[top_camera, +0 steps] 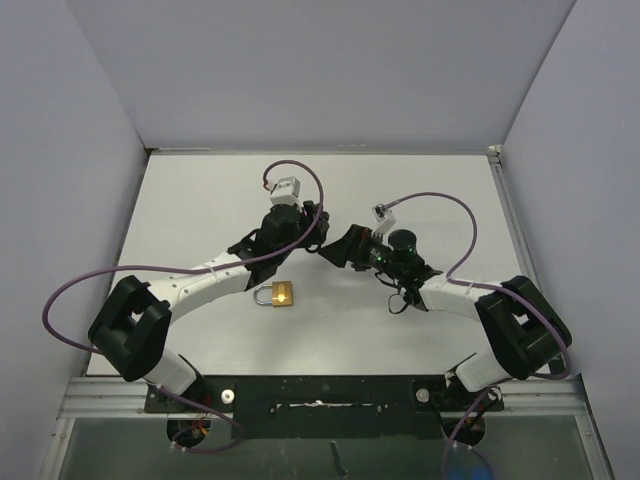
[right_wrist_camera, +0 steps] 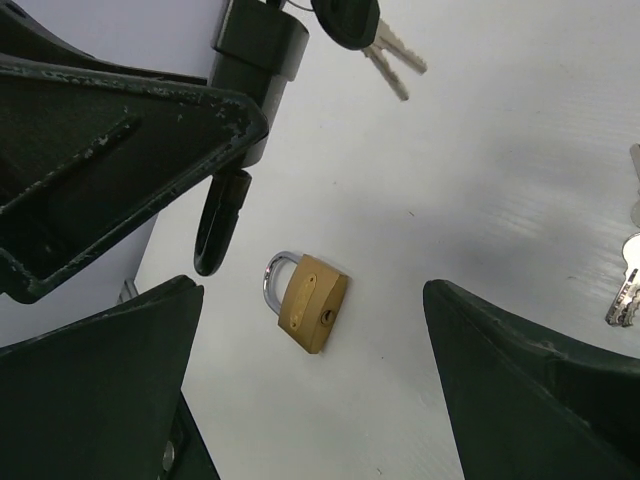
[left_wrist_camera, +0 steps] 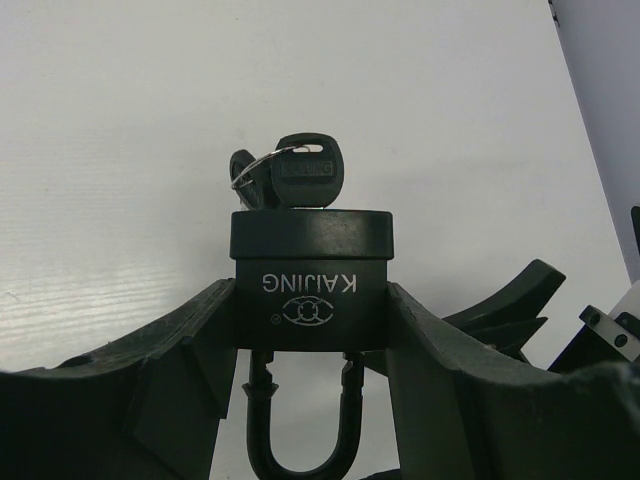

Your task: Unlock with the key

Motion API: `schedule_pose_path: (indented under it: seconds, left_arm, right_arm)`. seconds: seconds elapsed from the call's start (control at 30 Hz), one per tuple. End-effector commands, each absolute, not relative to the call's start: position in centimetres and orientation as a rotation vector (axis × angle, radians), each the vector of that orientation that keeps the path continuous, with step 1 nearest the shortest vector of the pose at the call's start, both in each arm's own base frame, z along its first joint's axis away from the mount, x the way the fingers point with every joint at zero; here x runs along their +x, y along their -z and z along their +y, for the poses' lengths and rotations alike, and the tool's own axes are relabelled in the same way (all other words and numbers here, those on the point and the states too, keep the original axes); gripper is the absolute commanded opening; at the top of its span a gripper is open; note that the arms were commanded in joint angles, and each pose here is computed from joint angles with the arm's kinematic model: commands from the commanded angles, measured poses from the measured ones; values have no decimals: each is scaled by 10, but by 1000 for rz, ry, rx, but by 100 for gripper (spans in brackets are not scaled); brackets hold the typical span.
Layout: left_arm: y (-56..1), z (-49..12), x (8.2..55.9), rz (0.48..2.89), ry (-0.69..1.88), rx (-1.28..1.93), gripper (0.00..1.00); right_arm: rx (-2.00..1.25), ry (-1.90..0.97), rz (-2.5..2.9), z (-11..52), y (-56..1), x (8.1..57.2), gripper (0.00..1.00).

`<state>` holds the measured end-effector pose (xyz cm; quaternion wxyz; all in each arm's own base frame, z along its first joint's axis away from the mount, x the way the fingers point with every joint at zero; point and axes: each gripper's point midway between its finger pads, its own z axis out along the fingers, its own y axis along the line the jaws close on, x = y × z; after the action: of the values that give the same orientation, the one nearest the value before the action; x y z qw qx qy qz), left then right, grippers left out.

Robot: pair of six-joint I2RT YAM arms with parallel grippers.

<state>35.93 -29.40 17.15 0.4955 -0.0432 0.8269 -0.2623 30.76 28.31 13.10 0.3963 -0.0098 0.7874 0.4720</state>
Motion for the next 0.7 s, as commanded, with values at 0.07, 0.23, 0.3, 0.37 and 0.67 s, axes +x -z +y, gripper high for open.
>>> schedule_pose_path:
  seconds: [0.07, 0.23, 0.3, 0.37, 0.67]
  left_arm:
    - [-235, -312, 377, 1814, 778, -171, 0]
    - [-239, -320, 372, 1813, 846, -170, 0]
    - [-240, -322, 371, 1813, 863, -169, 0]
    - [-241, -322, 369, 1814, 871, -166, 0]
    - [-254, -314, 359, 1781, 898, -186, 0]
  right_arm:
    - [-72, -1258, 1852, 294, -174, 314, 98]
    - [-58, -1262, 1854, 297, -169, 318, 98]
    - [-48, -1269, 1851, 297, -168, 321, 98]
    - [-43, -1280, 1845, 298, -168, 322, 98]
    - [7, -1279, 1861, 292, -156, 328, 98]
